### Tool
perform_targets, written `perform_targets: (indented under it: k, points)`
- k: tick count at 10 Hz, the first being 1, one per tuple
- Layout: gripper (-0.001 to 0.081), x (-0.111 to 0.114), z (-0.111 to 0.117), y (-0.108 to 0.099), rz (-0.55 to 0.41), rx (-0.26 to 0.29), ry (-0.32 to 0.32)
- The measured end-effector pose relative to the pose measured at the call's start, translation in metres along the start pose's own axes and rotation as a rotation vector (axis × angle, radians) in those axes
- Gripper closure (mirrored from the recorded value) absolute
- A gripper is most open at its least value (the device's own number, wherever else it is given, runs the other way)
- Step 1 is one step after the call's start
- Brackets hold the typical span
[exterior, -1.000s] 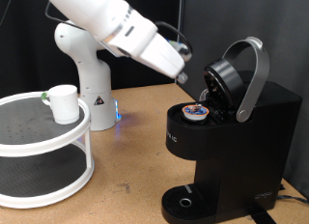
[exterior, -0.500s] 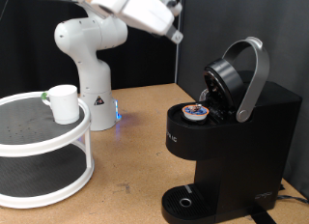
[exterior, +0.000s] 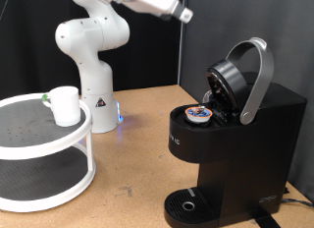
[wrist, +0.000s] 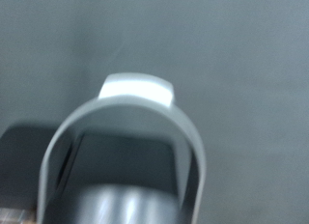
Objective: Make a cup of coffee with the keurig machine
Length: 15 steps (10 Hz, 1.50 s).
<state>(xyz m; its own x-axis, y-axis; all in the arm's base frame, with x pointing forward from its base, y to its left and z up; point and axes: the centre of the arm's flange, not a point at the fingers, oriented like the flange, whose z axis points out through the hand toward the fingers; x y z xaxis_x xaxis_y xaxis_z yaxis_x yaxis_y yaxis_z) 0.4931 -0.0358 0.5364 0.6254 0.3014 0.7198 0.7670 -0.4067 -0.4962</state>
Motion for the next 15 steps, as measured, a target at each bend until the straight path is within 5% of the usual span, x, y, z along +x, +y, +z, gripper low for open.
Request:
perform_targets:
  k: [2, 4, 7, 9, 15]
  points:
    - [0.0003, 0.021, 0.009, -0.014, -0.001, 0.054, 0.074]
    - [0.0003, 0.045, 0.020, -0.029, 0.001, 0.061, 0.064]
    - [0.0003, 0.076, 0.048, -0.051, -0.012, -0.031, -0.024]
    - [0.0003, 0.095, 0.070, -0.069, -0.019, -0.031, -0.070]
    - [0.0003, 0.102, 0.091, -0.072, -0.011, -0.014, -0.054]
